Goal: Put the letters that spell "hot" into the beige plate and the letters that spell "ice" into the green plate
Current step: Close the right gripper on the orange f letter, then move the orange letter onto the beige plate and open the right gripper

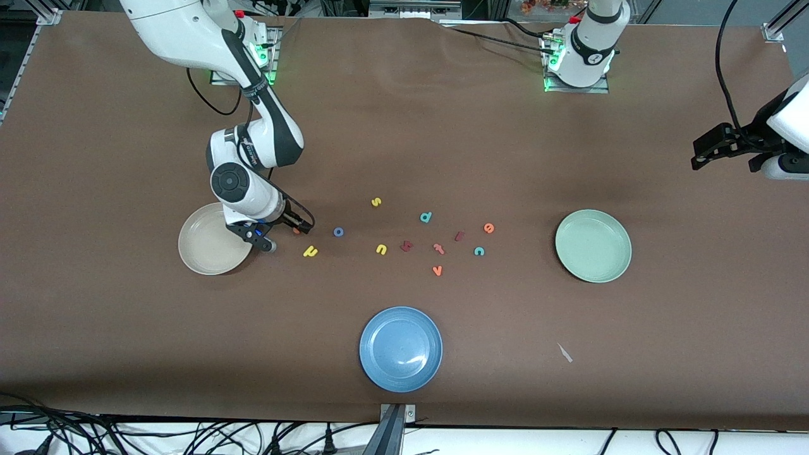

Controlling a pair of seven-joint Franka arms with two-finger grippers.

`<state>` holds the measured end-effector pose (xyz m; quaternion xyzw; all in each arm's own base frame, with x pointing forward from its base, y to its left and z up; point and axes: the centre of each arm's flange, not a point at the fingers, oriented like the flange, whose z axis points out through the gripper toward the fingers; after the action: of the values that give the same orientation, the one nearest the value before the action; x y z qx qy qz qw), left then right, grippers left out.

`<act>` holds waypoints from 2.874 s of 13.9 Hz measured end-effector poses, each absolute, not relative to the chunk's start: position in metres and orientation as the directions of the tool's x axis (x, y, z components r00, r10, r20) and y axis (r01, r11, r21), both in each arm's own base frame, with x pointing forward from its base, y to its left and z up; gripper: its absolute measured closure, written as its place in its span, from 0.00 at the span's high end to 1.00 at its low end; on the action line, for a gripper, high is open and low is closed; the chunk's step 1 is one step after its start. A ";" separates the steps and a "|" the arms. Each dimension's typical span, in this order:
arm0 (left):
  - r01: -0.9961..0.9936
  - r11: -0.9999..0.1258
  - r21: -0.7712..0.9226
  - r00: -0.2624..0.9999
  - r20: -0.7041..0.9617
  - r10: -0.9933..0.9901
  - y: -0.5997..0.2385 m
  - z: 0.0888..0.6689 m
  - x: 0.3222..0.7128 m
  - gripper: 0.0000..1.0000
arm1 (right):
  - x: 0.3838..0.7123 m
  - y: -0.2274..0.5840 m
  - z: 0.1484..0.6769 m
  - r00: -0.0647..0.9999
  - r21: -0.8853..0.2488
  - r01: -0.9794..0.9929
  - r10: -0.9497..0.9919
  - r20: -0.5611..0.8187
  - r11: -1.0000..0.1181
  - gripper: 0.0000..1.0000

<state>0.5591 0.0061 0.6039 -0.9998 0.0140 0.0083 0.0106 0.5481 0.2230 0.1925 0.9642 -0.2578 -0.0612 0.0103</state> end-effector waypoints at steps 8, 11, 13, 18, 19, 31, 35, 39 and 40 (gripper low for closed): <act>-0.028 -0.999 -0.021 0.999 -0.017 -0.028 0.006 0.604 0.559 1.00 | 0.549 0.222 0.173 0.864 0.044 -0.491 -0.493 -0.099 -0.870 0.84; -0.028 -0.999 -0.021 0.999 -0.017 -0.028 0.006 0.604 0.559 1.00 | 0.549 0.222 0.173 0.865 0.042 -0.490 -0.491 -0.098 -0.871 0.68; -0.028 -0.999 -0.021 0.999 -0.017 -0.028 0.006 0.604 0.559 1.00 | 0.551 0.225 0.177 0.867 0.032 -0.489 -0.489 -0.091 -0.872 0.44; -0.028 -0.999 -0.021 0.999 -0.017 -0.028 0.006 0.604 0.559 1.00 | 0.552 0.225 0.178 0.868 0.029 -0.488 -0.489 -0.088 -0.872 0.18; -0.028 -0.999 -0.021 0.999 -0.017 -0.028 0.006 0.604 0.559 1.00 | 0.552 0.226 0.178 0.868 0.029 -0.488 -0.489 -0.088 -0.872 0.18; -0.028 -0.999 -0.021 0.999 -0.017 -0.028 0.006 0.604 0.559 1.00 | 0.589 0.105 0.253 0.960 0.077 -0.219 -0.229 -0.162 -0.973 0.18; -0.026 -0.999 -0.021 0.999 -0.031 -0.026 0.007 0.603 0.558 1.00 | 0.584 0.079 0.239 0.969 0.077 -0.191 -0.200 -0.144 -0.979 0.42; -0.022 -1.000 -0.020 0.999 -0.036 -0.022 0.009 0.602 0.557 1.00 | 0.601 0.094 0.261 0.959 0.061 -0.256 -0.261 -0.113 -0.965 0.85; -0.022 -1.000 -0.020 0.999 -0.036 -0.022 0.009 0.602 0.557 1.00 | 0.608 0.106 0.268 0.948 0.042 -0.296 -0.299 -0.112 -0.954 0.95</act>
<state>0.5570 0.0093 0.6023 -0.9997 0.0110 0.0178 0.0104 0.6075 0.1059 0.2684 0.9867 -0.1509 -0.0586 0.0125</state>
